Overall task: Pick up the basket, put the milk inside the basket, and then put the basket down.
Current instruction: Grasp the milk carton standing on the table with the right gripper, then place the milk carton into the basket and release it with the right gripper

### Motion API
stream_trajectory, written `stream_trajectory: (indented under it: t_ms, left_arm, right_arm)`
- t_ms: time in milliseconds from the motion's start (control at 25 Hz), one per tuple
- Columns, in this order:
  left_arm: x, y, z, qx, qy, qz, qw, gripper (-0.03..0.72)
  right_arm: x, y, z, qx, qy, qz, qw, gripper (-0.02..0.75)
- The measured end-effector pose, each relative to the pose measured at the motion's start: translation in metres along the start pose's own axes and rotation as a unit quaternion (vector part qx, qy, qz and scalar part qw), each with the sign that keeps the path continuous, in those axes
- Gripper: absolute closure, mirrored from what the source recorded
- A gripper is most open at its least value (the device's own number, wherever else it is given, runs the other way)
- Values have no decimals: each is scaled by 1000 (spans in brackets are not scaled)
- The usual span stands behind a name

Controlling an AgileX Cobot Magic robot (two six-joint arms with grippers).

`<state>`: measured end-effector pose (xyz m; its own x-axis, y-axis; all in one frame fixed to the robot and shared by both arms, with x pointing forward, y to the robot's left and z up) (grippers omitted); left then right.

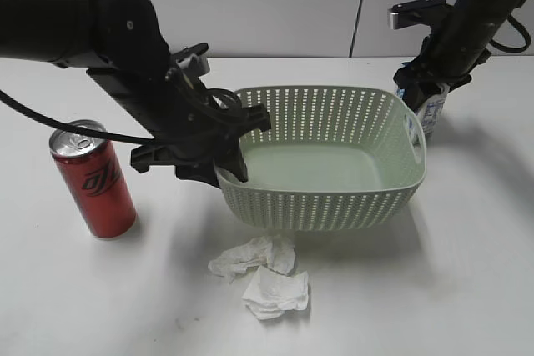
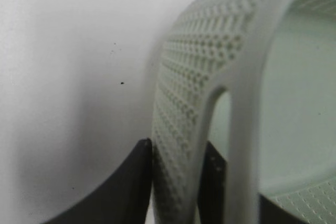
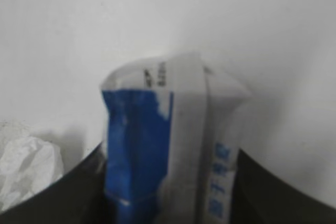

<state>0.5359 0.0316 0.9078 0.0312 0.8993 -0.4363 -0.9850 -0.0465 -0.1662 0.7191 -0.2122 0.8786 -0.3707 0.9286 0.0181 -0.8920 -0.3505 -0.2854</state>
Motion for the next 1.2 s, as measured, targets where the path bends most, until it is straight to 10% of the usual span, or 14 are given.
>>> stream_trajectory:
  t_ms: [480,760,960,1200]
  left_arm:
    - [-2,-3,0,-9,5,3,1000,473]
    - [-1,-5,0,-18,5,-2,1000,473]
    - [-1,-6,0,-21,3,-7,1000,473]
    - [-1,-7,0,-22,3,-8,1000,473]
  right_arm:
    - [17,-10,130,-81,3,0,997,424]
    - [110,-2,214,-137,-39,85,986,425]
    - [178,20,199,-90,-110,113,983,425]
    - [184,48,142,-42,-111,95,988,425]
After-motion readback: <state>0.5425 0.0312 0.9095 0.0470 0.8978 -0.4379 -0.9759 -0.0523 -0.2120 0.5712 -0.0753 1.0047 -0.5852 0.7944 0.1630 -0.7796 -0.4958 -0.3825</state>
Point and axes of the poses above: a point on each arm's last joint axis where the gripper is mounted, z pointing back along that axis away from the gripper, x along the wrist's bending axis when the last joint is at zero, y = z × x, the point moved 6 cm from there along -z, pointing out along that axis toward the gripper, and after that the axes turned 4 degrees about -z, right-handed, at the moved point
